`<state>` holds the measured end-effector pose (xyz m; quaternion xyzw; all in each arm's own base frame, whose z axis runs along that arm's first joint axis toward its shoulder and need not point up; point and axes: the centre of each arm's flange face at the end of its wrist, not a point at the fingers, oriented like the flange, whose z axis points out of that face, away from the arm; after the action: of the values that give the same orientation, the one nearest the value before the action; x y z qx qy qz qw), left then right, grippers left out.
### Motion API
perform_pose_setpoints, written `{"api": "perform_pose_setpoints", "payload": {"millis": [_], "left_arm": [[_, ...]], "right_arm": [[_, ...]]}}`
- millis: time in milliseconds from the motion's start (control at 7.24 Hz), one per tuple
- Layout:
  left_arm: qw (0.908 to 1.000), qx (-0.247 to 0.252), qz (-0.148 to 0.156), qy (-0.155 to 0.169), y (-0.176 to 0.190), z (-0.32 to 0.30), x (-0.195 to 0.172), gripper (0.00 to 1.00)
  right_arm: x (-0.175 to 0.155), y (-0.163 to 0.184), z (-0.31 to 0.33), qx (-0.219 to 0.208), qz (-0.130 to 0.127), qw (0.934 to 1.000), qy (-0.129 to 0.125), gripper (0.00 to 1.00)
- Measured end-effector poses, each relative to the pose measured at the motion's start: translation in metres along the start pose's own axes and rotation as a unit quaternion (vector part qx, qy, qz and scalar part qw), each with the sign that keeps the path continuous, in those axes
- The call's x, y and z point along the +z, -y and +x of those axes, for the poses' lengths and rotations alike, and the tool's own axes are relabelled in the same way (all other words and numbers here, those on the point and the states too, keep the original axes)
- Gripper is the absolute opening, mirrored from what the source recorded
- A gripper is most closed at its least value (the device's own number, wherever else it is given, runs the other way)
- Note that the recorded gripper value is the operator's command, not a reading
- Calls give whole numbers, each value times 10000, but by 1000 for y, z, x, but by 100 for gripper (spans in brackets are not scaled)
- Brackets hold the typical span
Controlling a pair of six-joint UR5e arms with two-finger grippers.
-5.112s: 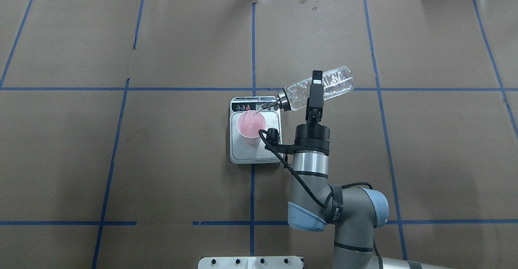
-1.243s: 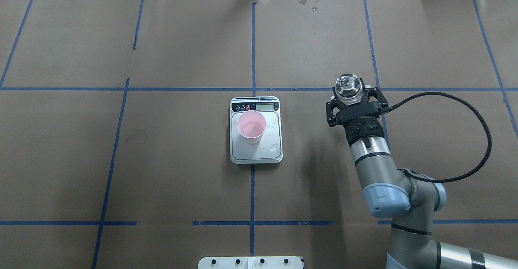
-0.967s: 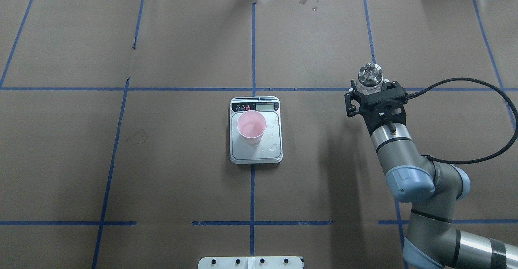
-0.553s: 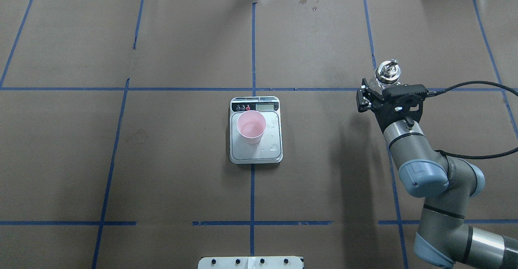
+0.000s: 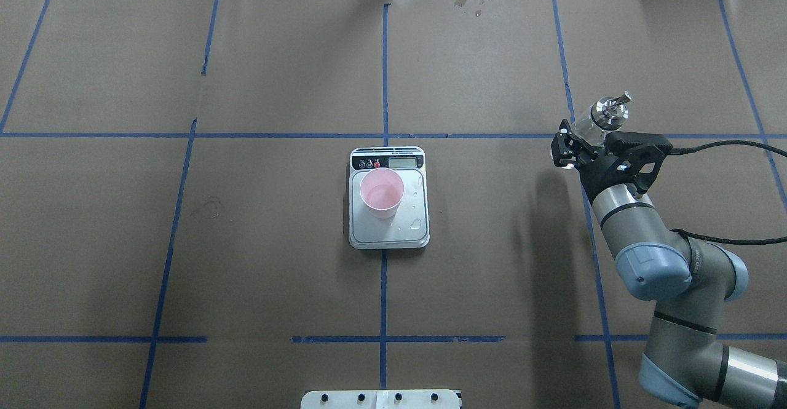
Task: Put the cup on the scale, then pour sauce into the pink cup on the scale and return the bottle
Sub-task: 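Lower the glass bottle to its original spot with the right gripper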
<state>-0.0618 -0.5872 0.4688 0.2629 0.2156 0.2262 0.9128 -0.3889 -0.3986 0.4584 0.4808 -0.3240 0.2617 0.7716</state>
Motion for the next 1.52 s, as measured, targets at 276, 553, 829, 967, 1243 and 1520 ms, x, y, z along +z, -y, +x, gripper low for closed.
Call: {"api": "perform_pose_setpoints", "payload": {"millis": [276, 553, 829, 967, 1243, 1520], "left_arm": [[10000, 5, 10, 3, 0, 0, -1, 100], [10000, 8, 15, 5, 1, 0, -1, 100], [10000, 8, 16, 5, 1, 1, -2, 100], [10000, 8, 15, 5, 1, 1, -1, 100], [10000, 7, 13, 4, 1, 1, -1, 100], [10000, 8, 15, 5, 1, 1, -1, 100]], "right_arm": [[9, -14, 13, -117, -12, 9998, -138, 0], [13, -22, 18, -187, 10, 9996, -205, 0], [13, -21, 15, -169, 10, 9997, -186, 0], [12, -19, 14, -149, 6, 9998, -164, 0], [12, -22, 16, -188, -66, 9997, -168, 0], [14, -27, 19, -276, -176, 9993, -185, 0]]}}
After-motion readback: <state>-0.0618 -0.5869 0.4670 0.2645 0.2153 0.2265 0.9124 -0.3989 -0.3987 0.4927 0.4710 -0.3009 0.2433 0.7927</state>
